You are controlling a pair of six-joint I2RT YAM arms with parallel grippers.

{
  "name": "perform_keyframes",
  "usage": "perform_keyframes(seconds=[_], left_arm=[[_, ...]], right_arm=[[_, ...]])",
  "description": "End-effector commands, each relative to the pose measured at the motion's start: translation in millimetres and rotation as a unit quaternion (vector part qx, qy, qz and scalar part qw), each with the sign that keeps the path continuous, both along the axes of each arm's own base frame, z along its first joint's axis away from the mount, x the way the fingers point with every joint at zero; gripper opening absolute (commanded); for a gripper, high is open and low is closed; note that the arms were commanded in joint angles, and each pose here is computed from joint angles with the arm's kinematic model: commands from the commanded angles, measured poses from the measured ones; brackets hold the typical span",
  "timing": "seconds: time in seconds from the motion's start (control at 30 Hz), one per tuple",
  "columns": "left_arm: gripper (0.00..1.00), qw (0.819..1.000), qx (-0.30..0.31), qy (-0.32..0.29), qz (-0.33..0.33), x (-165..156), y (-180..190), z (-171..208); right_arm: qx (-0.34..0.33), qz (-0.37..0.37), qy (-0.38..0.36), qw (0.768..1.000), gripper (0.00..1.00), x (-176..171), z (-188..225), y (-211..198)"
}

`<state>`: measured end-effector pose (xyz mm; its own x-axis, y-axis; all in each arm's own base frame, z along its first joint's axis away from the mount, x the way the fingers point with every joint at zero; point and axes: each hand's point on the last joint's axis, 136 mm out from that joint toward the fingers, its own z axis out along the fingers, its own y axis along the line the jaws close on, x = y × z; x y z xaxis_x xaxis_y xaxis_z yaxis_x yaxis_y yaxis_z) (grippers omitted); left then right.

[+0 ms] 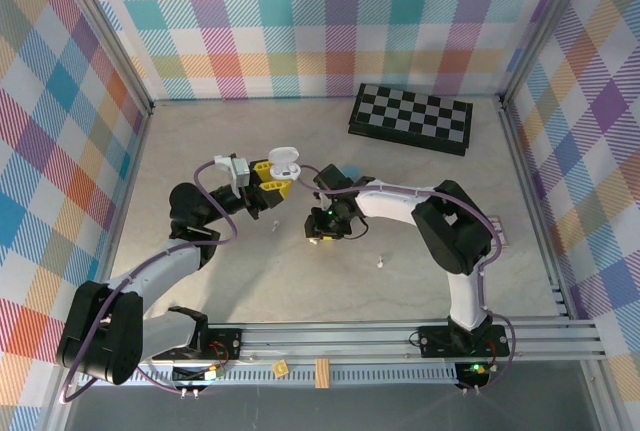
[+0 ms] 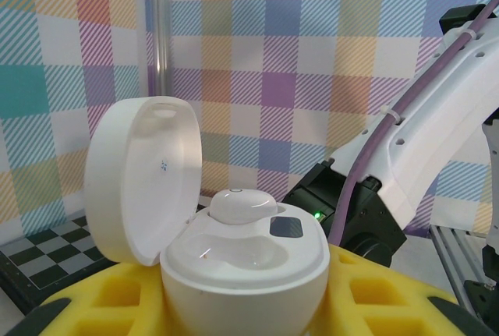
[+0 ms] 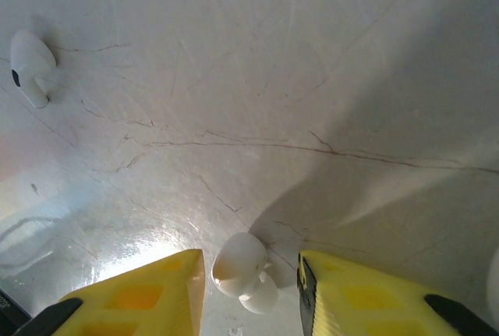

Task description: Insert the wireless bluetooth earbuds into the charging case

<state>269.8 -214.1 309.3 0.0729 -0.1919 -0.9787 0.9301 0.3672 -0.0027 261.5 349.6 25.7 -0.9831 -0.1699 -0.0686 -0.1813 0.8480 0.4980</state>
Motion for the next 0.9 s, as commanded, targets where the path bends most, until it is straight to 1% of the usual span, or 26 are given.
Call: perform_keyframes(seconds=[0.0,0.1,0.23,0.37,0.57,0.73,0.87], left_arm=[[0.34,1.000,-0.002,-0.025,0.008,-4,5,8],[0.34,1.000,-0.002,-0.026,0.008,-4,6,8],[0.34,1.000,-0.002,-0.025,0.007,-5,6,7],[0.34,1.000,-0.002,-0.027,0.006,-6,6,8],[0.34,1.000,-0.002,-0.030,0.005,-8,6,9],[0.34,1.000,0.000,-0.030,0.003,-8,5,9],[0.34,1.000,0.001,-0.028,0.000,-8,5,8]], right_arm=[[-0.008,0.024,0.005,1.000,0.37,-6,-4,7],[-0.017,0.026,0.006,1.000,0.36,-6,-9,7],[-0.040,0.028,0.001,0.999,0.30,-6,-13,1],[-0.043,0.032,-0.020,0.998,0.24,-3,0,-3],[-0.041,0.032,-0.047,0.998,0.24,-6,24,-15],[-0.061,0.012,-0.062,0.996,0.24,-10,34,-48],[-0.075,-0.030,-0.055,0.995,0.24,-9,30,-91]])
